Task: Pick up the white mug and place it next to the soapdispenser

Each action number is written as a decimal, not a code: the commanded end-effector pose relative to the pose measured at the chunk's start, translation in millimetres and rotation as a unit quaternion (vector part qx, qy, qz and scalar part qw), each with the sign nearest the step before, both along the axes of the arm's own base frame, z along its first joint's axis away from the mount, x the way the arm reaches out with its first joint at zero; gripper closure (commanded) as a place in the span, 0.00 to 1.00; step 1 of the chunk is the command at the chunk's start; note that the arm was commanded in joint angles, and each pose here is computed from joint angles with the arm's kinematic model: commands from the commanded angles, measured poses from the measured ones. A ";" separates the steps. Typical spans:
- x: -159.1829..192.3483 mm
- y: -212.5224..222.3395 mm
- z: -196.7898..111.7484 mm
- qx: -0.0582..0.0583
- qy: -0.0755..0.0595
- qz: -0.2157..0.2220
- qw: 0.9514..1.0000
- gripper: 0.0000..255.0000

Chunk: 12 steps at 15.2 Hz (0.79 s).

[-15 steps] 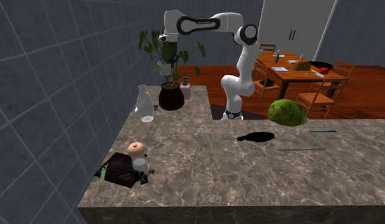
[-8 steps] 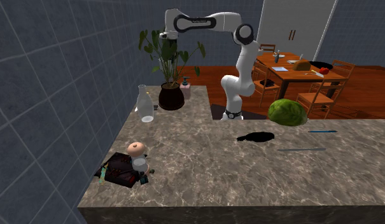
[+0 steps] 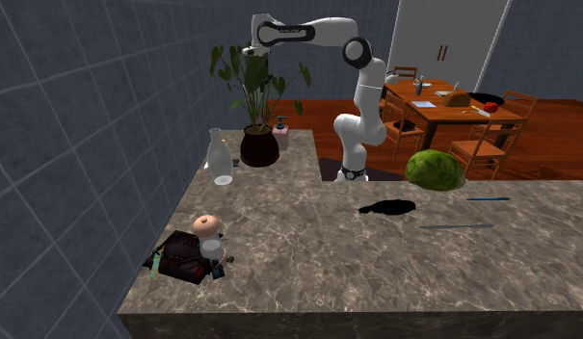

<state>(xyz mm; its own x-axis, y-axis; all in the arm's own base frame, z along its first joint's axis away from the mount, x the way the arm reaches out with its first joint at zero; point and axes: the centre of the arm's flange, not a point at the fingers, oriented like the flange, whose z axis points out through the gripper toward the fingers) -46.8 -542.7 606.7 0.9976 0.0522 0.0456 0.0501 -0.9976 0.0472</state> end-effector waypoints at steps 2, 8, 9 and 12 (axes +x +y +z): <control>-6.0 -4.5 -12.1 -0.002 0.001 0.001 1.000 1.00; -6.0 -4.5 -43.8 -0.002 0.001 0.001 1.000 1.00; -6.0 -4.5 -49.0 -0.002 0.001 0.001 1.000 1.00; -6.0 -4.5 -64.9 -0.002 0.001 0.001 1.000 1.00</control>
